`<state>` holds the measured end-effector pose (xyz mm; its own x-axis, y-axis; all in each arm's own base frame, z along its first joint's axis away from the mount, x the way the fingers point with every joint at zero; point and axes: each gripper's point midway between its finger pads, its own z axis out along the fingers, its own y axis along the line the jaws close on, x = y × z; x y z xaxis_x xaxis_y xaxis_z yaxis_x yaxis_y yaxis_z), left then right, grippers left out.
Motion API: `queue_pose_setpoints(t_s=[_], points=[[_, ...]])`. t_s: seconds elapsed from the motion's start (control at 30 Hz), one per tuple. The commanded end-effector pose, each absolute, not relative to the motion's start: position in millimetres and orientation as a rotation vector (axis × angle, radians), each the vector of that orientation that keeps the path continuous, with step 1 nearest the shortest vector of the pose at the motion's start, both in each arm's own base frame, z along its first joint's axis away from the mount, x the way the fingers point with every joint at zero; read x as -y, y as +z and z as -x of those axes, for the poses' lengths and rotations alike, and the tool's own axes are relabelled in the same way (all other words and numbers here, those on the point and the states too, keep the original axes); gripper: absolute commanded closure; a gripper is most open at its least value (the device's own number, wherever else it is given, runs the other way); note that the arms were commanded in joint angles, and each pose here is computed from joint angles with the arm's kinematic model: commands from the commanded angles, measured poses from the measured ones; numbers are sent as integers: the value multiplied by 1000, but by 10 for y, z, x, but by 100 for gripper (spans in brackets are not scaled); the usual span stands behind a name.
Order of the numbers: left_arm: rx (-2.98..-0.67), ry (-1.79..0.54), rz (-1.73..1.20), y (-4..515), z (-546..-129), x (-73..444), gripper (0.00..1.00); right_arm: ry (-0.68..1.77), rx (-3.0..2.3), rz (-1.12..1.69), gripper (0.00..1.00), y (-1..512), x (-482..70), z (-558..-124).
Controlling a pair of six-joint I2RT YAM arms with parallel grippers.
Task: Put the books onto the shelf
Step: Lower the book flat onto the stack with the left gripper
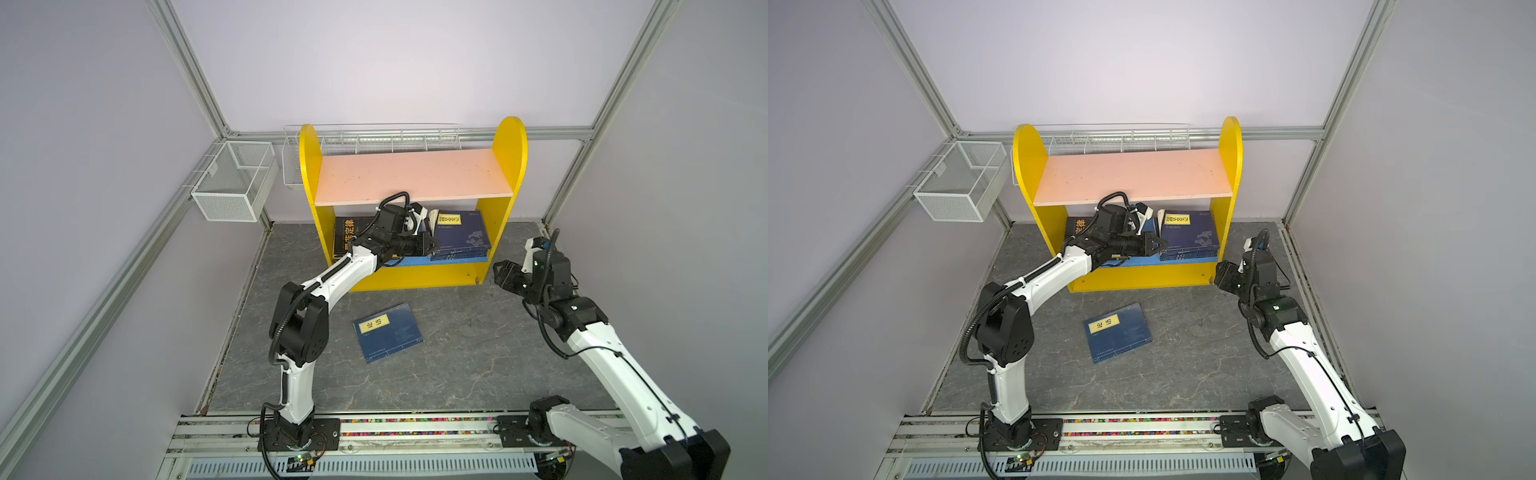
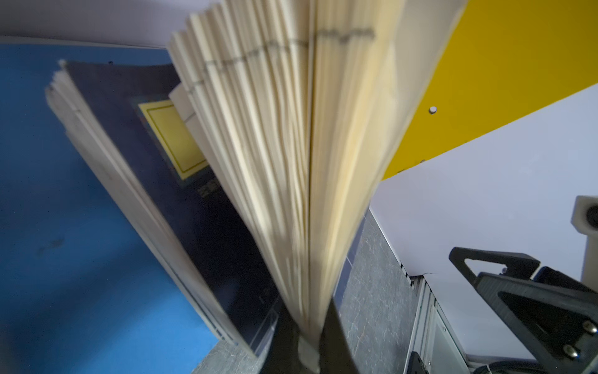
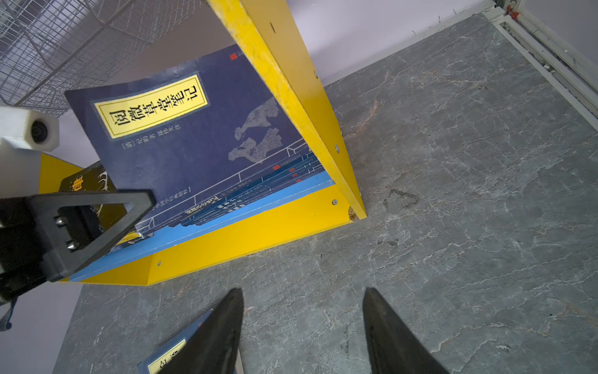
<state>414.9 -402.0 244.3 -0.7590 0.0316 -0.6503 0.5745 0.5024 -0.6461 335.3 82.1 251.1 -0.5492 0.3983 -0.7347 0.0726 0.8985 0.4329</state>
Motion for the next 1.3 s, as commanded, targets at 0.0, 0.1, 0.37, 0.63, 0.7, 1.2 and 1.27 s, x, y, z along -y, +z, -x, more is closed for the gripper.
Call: queue_pose_setpoints(t_s=[0.0,0.1,0.37,0.63,0.7,1.2,1.27], points=[[-2121,-1228,-393,2555,-4372,3932,100,474,-2118,-318,38,2522,-854,-3329],[-2141,-1209,-389,2513,-4408,3937,100,491,-2127,-311,38,2499,-886,-3336],[-2168,-1171,-407,2430,-4413,3919,87,503,-2129,-306,38,2497,-902,-3327],[-2125,-1136,-369,2612,-4476,3876,33,568,-2137,-260,39,2482,-1037,-3344],[-2109,-1122,-357,2680,-4484,3857,28,579,-2139,-244,39,2490,-1069,-3348],[-1998,-974,-243,3006,-4421,3490,18,514,-2286,-44,72,2213,-1638,-3705],[-2002,-938,-244,2952,-4364,3408,18,456,-2324,-54,75,2118,-1669,-3787]])
